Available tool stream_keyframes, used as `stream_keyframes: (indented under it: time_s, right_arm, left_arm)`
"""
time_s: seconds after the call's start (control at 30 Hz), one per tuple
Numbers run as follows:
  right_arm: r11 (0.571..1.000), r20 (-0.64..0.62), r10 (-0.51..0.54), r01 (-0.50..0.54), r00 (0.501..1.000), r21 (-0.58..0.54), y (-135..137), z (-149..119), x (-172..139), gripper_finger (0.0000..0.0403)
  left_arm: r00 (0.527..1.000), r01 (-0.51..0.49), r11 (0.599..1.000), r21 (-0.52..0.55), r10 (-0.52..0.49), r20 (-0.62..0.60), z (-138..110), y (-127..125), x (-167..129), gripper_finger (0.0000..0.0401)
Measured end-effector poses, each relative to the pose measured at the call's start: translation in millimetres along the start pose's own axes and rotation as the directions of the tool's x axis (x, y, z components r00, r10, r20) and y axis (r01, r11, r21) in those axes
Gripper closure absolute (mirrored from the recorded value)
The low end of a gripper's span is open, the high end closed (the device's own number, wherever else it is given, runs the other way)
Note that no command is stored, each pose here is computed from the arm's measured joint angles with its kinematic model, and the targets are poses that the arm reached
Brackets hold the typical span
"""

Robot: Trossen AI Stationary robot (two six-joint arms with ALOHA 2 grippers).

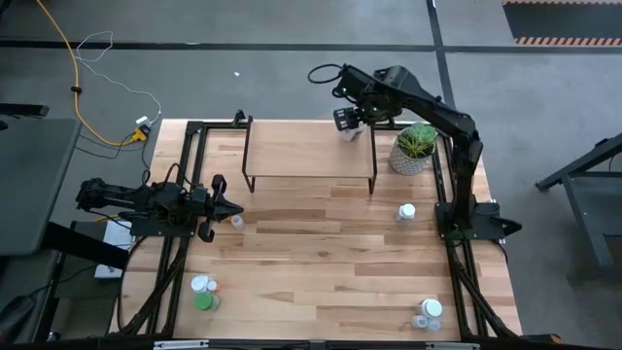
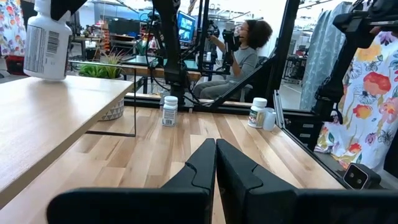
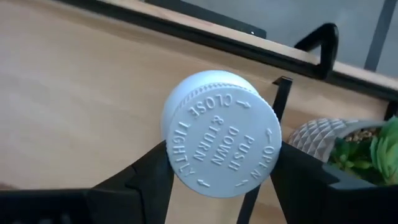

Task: Pick and place medicine bottles onto shelf by color
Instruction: Put the big white pill bottle on the shelf

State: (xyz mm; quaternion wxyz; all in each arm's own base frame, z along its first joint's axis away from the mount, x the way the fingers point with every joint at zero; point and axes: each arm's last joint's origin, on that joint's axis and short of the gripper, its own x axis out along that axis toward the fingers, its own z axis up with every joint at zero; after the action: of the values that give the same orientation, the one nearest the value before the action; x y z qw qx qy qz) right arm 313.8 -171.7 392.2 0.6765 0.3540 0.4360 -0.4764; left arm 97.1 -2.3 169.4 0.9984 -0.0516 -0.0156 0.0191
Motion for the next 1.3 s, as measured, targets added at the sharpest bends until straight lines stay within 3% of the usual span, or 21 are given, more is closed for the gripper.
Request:
stream_keyframes:
  time_s: [0.33, 0.67, 1.3]
  right_arm:
    - [0.994, -0.025, 0.01, -0.007, 1.0, 0.106, -6.2, 5.5, 3.8, 0.0185]
    - [1.0, -0.027, 0.012, -0.013, 1.0, -0.013, -6.1, 5.4, 3.8, 0.0185]
    - [0.999, -0.028, 0.012, -0.013, 1.0, -0.041, -6.1, 5.4, 4.1, 0.0184]
  left_arm:
    - [1.0, 0.001, 1.0, 0.0, -0.001, 0.0, 0.0, 0.0, 0.0, 0.0398]
    - [1.0, 0.0, 1.0, 0.0, 0.0, 0.0, -0.1, 0.0, 0.0, 0.0398]
    - [1.0, 0.0, 1.0, 0.0, 0.0, 0.0, -0.1, 0.0, 0.0, 0.0398]
